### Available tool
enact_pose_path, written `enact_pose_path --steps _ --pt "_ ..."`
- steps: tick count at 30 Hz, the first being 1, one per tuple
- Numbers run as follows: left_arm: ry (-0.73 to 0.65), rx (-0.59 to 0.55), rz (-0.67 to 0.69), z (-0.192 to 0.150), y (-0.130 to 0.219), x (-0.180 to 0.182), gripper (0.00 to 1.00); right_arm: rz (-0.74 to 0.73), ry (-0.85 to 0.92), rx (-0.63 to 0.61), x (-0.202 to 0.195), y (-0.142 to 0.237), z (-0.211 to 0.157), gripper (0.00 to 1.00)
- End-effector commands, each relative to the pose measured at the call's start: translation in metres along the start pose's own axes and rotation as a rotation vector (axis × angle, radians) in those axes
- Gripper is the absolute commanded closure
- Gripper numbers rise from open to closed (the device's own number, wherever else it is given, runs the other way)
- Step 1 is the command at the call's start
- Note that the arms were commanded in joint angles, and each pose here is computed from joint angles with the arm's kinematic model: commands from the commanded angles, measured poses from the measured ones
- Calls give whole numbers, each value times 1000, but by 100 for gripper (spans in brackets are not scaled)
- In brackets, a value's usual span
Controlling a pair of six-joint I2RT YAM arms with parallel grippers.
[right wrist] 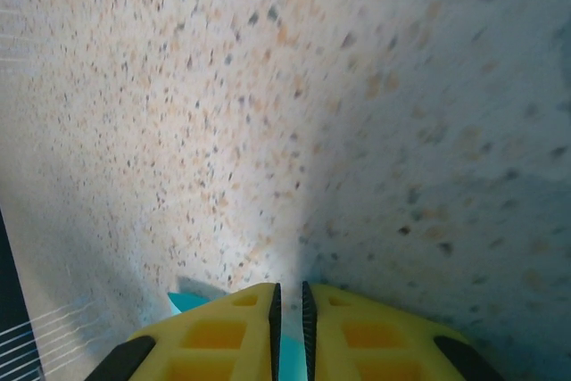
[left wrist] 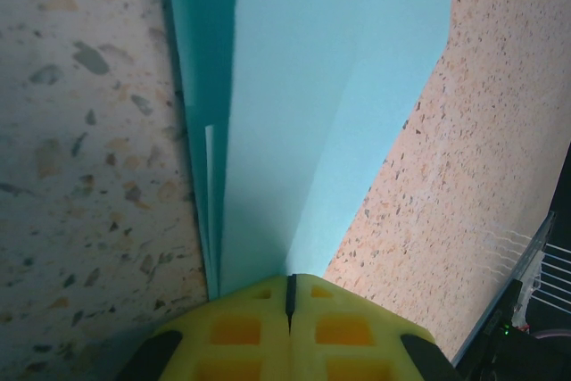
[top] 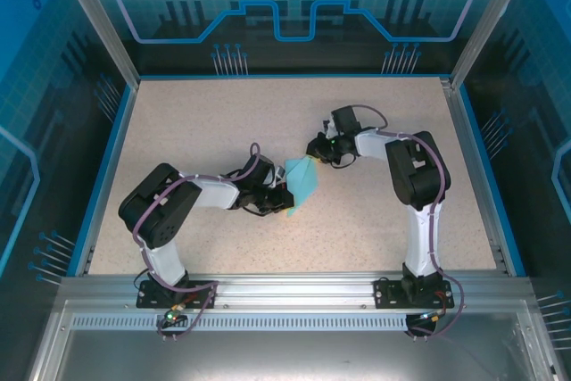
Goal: Fold a paper plane with a square sheet of paper (pick it up from the middle)
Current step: Fourth fold the wing at the center of the table.
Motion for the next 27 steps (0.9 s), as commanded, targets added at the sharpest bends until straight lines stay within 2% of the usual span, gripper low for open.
enact_pose_path --steps 1,7,12,17,27 --pt "96 80 278 -24 -8 57 99 -29 12 -22 -4 6 12 83" --pt "71 89 285 -24 -6 55 99 32 52 -58 17 34 10 82" --pt "56 86 270 -21 -5 48 99 86 87 -51 32 48 -13 83" --pt "48 79 249 -17 -6 43 99 154 82 8 38 37 -45 89" --pt "44 89 241 -18 -7 43 98 90 84 122 35 -10 -75 90"
Point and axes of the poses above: each hand's point on the last joint's axis, 136 mm out from that joint toward the fingers, its own y axis back along the fingers, its own x axis along the line the jaws close on, z = x × y, the point moved 10 cm from there along y, back along the fingers, and after that the axes turned 7 degrees about y, right-handed, at the moved point
